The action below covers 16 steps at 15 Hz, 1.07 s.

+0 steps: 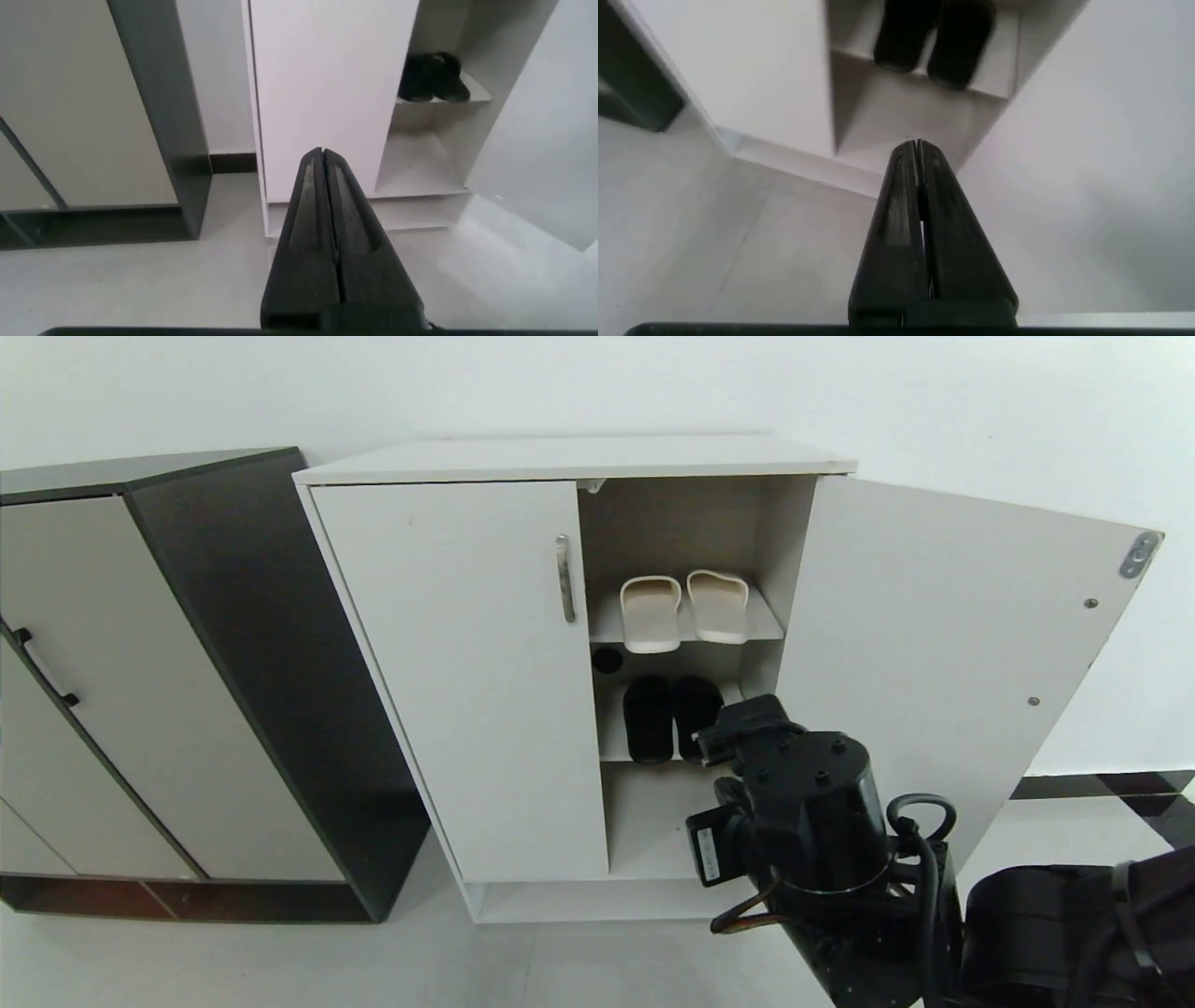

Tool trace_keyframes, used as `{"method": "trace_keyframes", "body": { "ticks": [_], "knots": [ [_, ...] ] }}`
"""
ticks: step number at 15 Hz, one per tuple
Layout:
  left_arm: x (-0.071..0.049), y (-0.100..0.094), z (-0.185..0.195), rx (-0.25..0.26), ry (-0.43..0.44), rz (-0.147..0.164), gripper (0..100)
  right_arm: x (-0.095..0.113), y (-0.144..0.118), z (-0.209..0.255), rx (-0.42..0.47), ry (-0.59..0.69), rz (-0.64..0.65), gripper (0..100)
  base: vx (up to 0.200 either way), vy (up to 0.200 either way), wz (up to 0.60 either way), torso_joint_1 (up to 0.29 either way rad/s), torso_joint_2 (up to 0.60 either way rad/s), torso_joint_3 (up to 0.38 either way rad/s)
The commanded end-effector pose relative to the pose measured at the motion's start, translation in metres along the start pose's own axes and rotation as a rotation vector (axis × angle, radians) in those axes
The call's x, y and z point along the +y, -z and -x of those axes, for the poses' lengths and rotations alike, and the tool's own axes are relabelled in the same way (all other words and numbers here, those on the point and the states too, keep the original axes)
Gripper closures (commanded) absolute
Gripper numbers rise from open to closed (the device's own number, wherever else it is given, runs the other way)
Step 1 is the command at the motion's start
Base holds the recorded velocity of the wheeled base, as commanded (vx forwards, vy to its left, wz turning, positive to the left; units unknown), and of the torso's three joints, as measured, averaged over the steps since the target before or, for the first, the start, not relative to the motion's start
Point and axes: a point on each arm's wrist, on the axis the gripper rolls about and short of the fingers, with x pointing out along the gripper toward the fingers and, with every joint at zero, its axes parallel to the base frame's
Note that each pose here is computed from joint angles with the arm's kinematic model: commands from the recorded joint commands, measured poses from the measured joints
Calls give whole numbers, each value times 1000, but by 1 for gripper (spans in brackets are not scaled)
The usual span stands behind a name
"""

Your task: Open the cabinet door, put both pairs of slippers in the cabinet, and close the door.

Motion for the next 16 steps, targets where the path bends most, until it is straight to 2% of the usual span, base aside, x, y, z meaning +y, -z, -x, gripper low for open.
{"method": "trace_keyframes", "body": {
  "ticks": [1, 7, 16],
  "knots": [
    [0, 0, 0, -3, 0, 0, 100, 1, 0, 0, -2, -2, -1, 100, 0, 0, 0, 61, -554, -369],
    [0, 0, 0, -3, 0, 0, 100, 0, 0, 0, 0, -2, 0, 100, 0, 0, 0, 88, -494, -347],
    [0, 0, 0, -3, 0, 0, 100, 2, 2, -2, 5, -13, 4, 100, 0, 0, 0, 167, -480, -318]
  ]
}}
